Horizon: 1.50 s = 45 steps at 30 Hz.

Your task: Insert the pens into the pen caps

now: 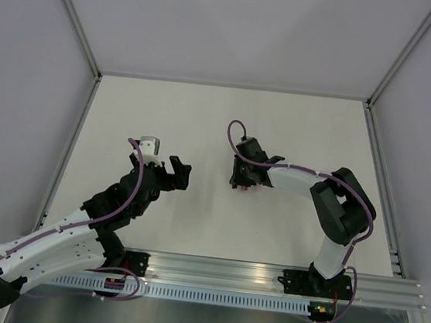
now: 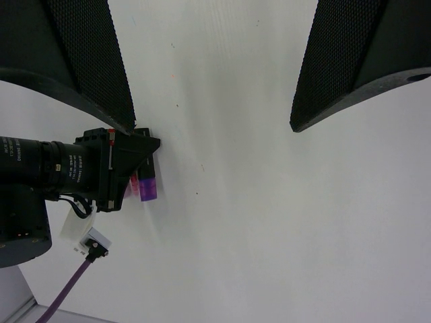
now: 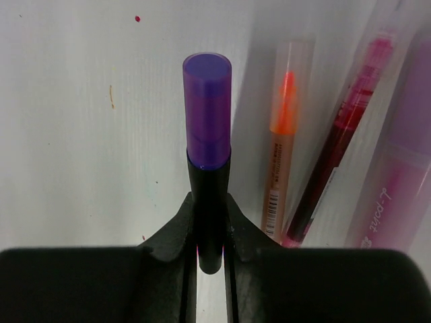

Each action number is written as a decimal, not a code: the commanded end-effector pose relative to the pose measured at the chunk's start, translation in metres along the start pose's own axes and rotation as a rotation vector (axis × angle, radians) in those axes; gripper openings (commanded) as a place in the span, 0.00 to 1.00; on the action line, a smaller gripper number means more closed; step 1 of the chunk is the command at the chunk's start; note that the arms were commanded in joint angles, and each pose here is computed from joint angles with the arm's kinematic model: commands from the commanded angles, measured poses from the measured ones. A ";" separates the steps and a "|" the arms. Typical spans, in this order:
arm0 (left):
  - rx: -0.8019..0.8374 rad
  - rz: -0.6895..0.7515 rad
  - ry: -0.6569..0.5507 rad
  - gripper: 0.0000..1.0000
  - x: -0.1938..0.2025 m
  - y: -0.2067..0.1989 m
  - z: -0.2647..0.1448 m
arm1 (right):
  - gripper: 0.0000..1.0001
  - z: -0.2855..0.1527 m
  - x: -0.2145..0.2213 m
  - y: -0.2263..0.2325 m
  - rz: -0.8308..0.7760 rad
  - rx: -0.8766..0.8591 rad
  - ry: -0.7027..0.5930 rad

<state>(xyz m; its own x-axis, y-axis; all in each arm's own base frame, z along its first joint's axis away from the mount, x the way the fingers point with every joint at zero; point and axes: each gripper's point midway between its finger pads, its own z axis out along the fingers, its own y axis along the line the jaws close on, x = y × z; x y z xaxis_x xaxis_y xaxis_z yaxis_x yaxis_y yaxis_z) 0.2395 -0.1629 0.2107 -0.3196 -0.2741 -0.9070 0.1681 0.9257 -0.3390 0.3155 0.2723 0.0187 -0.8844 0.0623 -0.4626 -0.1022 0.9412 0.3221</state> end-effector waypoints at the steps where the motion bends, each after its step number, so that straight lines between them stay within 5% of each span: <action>1: -0.028 0.037 -0.024 1.00 -0.003 0.006 0.003 | 0.20 0.005 0.007 -0.004 0.010 0.028 0.000; 10: -0.028 0.049 -0.018 1.00 0.000 0.006 0.006 | 0.41 -0.016 -0.013 0.006 -0.029 0.013 -0.048; 18: 0.017 0.074 -0.009 1.00 0.004 -0.002 0.008 | 0.44 -0.071 -0.055 0.025 -0.088 -0.019 -0.146; 20: 0.053 0.079 0.002 1.00 0.006 -0.008 0.008 | 0.59 -0.082 -0.061 0.027 -0.107 -0.033 -0.173; 22: 0.076 0.087 0.007 1.00 0.008 -0.013 0.009 | 0.85 -0.098 -0.066 0.030 -0.138 -0.066 -0.224; 26: 0.165 0.096 0.033 1.00 0.013 -0.029 0.008 | 0.98 -0.131 -0.067 0.023 -0.149 -0.120 -0.363; 34: 0.325 0.063 -0.032 1.00 0.001 -0.048 -0.011 | 0.98 -0.197 -0.087 -0.005 -0.048 -0.098 -0.663; 45: 0.377 0.030 -0.078 1.00 -0.009 -0.051 -0.023 | 0.98 -0.213 -0.083 -0.012 -0.061 -0.118 -0.734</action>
<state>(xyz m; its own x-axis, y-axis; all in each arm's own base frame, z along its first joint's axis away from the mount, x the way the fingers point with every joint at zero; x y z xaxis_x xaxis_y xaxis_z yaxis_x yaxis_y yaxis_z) 0.2123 -0.1991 0.2364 -0.2684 -0.2881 -0.9192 0.4811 0.7866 -0.3870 0.2896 0.1876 0.2157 -0.4060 0.2385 -0.8822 -0.2164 0.9128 0.3464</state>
